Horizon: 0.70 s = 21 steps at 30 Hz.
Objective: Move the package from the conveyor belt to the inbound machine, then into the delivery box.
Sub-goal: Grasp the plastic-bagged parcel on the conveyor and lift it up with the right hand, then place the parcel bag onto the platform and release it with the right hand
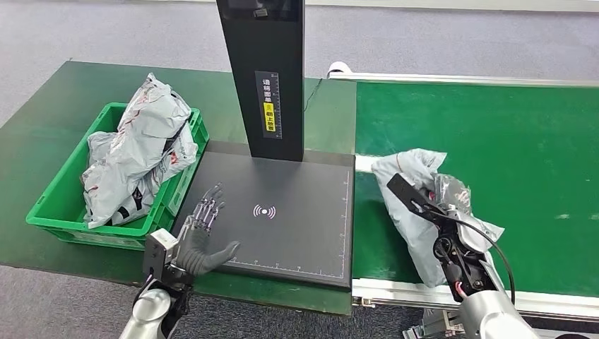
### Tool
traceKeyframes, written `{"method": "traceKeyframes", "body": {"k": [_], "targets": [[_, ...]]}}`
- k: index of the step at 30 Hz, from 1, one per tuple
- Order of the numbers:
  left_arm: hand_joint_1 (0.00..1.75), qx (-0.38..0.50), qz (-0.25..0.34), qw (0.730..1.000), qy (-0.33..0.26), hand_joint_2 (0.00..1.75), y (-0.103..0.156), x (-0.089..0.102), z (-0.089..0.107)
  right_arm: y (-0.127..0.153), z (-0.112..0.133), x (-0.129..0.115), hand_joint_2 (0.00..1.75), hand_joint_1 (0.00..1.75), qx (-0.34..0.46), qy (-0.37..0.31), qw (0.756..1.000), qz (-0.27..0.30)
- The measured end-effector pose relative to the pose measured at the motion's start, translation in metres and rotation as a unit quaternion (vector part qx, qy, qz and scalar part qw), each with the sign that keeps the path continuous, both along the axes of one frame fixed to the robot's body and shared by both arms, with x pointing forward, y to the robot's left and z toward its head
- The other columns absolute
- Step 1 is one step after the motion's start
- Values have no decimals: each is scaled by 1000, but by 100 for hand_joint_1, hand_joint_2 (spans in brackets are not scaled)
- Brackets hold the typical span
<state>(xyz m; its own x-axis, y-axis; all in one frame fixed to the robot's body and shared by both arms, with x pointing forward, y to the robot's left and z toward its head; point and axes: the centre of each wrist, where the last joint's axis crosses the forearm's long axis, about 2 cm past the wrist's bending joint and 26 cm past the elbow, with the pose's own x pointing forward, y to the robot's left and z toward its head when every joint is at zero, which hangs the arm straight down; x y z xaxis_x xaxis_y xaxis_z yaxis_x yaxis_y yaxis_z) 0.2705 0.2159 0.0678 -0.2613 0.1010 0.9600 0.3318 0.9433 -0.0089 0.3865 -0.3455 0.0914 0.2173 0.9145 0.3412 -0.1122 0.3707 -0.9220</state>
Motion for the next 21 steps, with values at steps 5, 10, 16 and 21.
{"method": "traceKeyframes", "body": {"k": [5, 10, 16, 21], "targets": [[0, -13, 38, 998, -41, 175, 5, 0, 7, 13, 24, -4, 175, 175, 72, -183, 980, 29], [0, -19, 82, 992, -90, 175, 9, -4, 13, 34, 45, -19, 175, 175, 148, -358, 920, 57], [0, -21, 95, 989, -110, 175, 10, -5, 19, 46, 62, -28, 175, 175, 177, -419, 888, 64], [0, -22, 97, 989, -111, 175, 10, -6, 19, 48, 67, -31, 175, 175, 183, -430, 882, 66]]}}
